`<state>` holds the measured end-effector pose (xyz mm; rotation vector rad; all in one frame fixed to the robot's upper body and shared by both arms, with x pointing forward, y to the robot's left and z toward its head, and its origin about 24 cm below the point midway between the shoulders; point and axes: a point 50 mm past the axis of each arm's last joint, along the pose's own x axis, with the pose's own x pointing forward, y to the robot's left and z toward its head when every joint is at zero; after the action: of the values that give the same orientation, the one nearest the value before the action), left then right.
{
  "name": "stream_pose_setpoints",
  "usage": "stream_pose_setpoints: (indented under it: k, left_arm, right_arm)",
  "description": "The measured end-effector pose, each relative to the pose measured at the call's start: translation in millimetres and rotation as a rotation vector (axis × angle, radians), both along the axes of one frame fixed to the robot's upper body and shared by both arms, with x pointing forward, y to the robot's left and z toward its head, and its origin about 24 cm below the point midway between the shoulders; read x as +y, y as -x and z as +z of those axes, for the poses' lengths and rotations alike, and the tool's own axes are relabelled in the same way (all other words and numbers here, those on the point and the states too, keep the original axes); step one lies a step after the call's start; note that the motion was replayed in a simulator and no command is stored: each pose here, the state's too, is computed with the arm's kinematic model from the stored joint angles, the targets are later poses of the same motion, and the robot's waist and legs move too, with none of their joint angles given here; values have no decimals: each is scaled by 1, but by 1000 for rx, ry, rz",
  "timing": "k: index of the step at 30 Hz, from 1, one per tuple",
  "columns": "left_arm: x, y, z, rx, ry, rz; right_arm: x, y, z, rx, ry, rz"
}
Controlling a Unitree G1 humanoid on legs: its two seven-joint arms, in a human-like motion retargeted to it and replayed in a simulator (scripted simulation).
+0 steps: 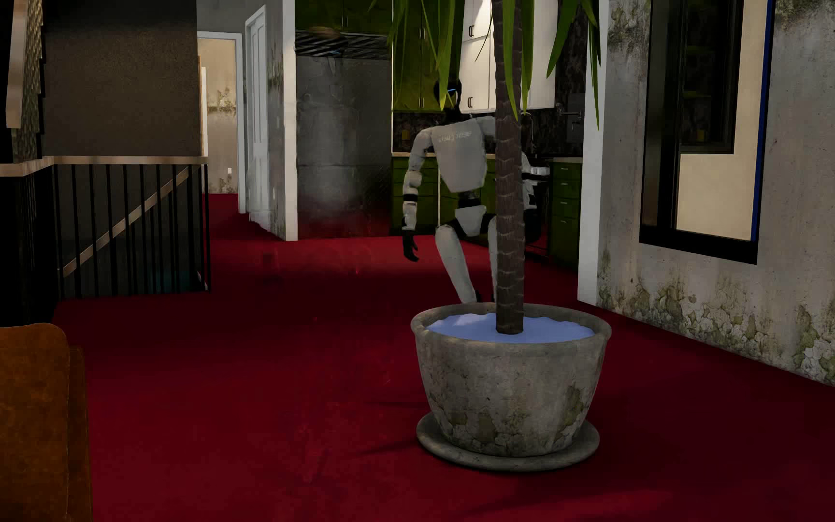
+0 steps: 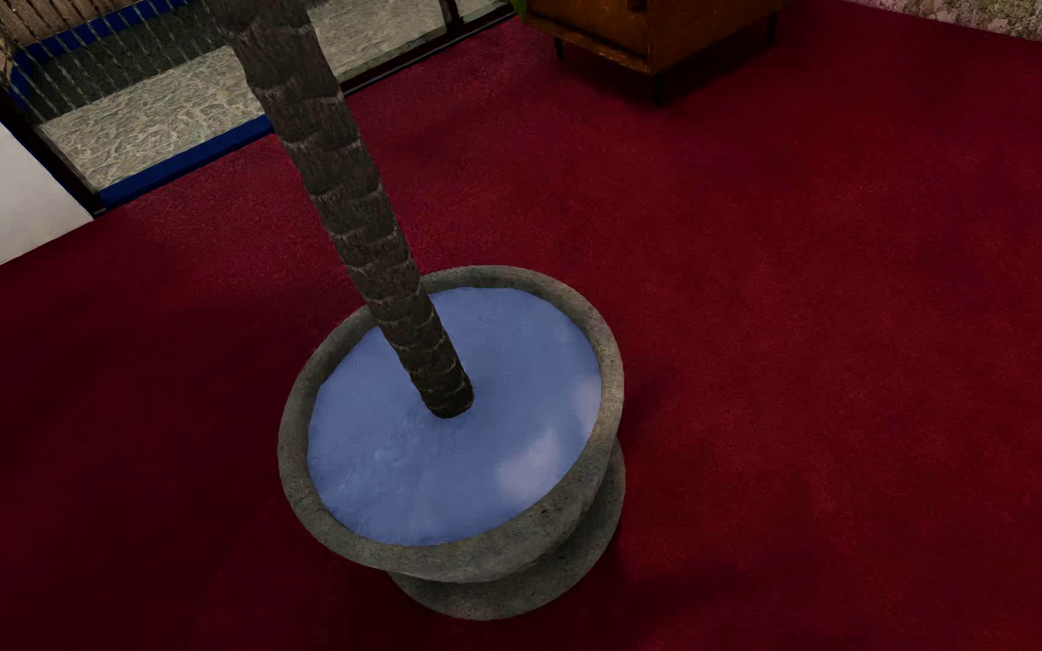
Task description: Go around the plant
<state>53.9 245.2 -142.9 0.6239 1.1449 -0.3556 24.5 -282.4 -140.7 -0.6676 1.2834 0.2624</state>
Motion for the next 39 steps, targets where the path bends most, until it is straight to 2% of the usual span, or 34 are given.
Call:
stream_pose_setpoints:
  k: [3,6,8,12,15,19,22,26,31,35,39]
  left_arm:
    - [-1,18,-5,66,-10,-15]
    - [-3,31,-9,128,-18,-65]
    - [-8,40,-13,170,-18,-89]
    - [-2,52,-14,211,-38,-84]
    - [6,25,-10,131,-53,-50]
    - [1,-31,6,-92,5,31]
    - [-7,-54,15,-186,45,40]
    - [-10,-31,3,-85,30,13]
    - [-1,48,-15,211,-49,-73]
    - [2,46,-10,170,-33,-33]
    - [0,31,-7,102,-14,0]
  right_arm:
    - [13,-49,5,-140,-44,44]
    - [23,-57,3,-147,-62,64]
    - [18,-38,-1,-87,-47,67]
    - [6,36,-10,158,12,40]
    - [11,59,-10,229,-2,82]
    - [12,30,-6,80,-26,-26]
    - [18,11,-5,-9,-59,-63]
    - [26,15,-9,31,-69,-19]
    - [25,40,-11,145,-53,76]
    - [6,46,-5,157,-3,59]
    - [-13,16,4,50,38,6]
